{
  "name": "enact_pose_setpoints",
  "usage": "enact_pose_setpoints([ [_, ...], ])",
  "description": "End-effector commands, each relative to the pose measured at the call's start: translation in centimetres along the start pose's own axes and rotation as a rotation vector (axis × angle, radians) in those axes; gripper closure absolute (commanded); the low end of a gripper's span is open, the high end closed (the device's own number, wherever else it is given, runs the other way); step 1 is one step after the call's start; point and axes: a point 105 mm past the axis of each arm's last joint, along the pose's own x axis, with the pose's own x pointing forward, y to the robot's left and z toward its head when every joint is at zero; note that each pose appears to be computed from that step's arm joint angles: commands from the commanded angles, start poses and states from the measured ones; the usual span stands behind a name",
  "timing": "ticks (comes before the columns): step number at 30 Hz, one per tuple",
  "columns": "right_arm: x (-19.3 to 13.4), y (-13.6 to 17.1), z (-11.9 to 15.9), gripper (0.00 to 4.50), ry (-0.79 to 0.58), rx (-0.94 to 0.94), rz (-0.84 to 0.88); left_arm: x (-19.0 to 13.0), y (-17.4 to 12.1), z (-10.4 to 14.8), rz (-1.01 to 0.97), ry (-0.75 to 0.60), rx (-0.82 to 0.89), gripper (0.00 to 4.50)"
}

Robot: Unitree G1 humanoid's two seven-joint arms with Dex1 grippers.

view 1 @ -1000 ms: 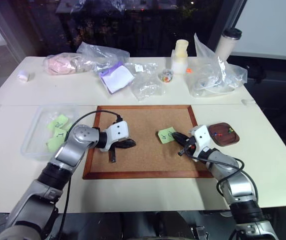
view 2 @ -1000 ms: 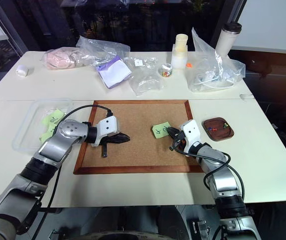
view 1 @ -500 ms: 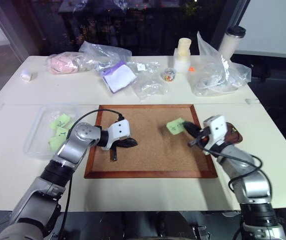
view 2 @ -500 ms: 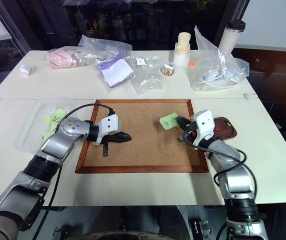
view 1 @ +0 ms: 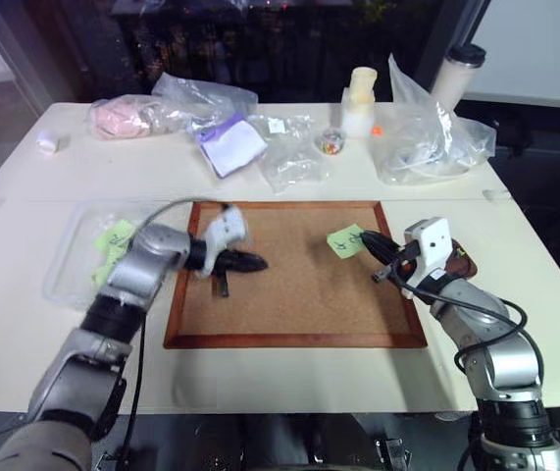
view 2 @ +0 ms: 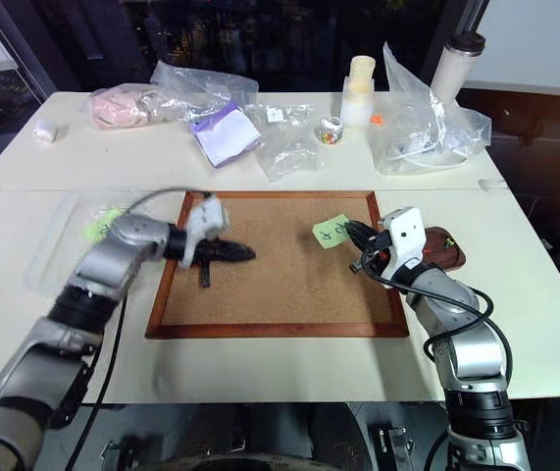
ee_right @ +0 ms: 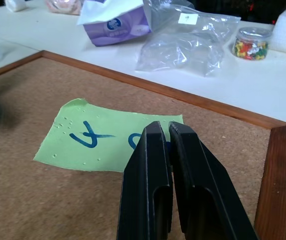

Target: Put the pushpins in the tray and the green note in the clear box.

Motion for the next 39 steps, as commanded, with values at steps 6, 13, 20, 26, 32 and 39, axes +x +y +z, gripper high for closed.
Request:
enact_pose_setpoints([
  [6,0.6,-1.5,1.8,4.5,-0.054,-0.029,-0.047,2.2,3.4,6.7,0.019,-0.324,-0.313,1.55],
  [13,1.3,-2.3,2.6,4.5,-0.07,-0.06,-0.074,8.1,1.2,4.7,-0.064,-0.255,-0.743,0.18],
  [20,1.7,-2.4,3.1,4.5,-0.078,-0.08,-0.069,10.2,-0.7,6.1,-0.168,-0.305,-0.828,0.18],
  [26,1.7,-2.0,3.2,4.5,-0.082,-0.084,-0.058,12.2,-1.3,6.9,-0.174,-0.325,-0.829,0.18],
  [32,1.7,-1.5,3.6,4.5,-0.097,-0.08,-0.05,14.2,-1.6,6.9,-0.124,-0.332,-0.868,0.71],
  [39,1.6,-1.5,3.7,4.5,-0.102,-0.078,-0.059,14.5,-1.5,7.2,-0.125,-0.35,-0.873,4.08],
])
